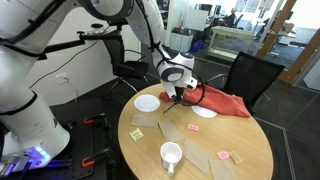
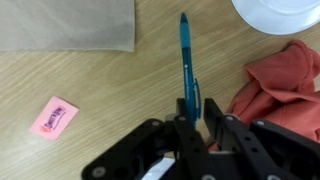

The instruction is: Take the blue pen out of the white mug and place it on the table

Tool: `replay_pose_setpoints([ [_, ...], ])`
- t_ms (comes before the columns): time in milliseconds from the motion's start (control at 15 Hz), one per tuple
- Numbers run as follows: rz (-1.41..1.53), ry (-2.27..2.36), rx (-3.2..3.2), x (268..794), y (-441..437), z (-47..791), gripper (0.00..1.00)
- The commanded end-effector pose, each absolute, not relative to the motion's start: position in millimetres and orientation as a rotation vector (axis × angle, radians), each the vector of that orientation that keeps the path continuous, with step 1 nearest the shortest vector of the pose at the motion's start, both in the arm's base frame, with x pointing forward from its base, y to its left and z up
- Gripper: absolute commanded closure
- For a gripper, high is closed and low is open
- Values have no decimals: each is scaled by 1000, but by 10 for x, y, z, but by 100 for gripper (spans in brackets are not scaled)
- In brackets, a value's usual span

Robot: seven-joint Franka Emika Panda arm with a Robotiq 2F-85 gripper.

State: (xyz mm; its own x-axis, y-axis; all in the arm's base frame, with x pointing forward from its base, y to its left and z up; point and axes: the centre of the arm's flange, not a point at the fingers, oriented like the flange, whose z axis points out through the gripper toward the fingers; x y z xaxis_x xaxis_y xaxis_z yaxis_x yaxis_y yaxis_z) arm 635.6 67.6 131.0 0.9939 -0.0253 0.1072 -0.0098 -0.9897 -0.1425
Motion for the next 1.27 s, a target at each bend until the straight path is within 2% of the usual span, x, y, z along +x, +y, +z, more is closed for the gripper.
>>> replay_pose_setpoints([
  [0,-114,67,-3010,6514,725,1392,44],
  [267,-114,79,-3006,6594,730,1490,13],
  [400,-118,78,-3004,6617,731,1523,1],
  [1200,-156,49,-2989,6563,715,1512,0],
])
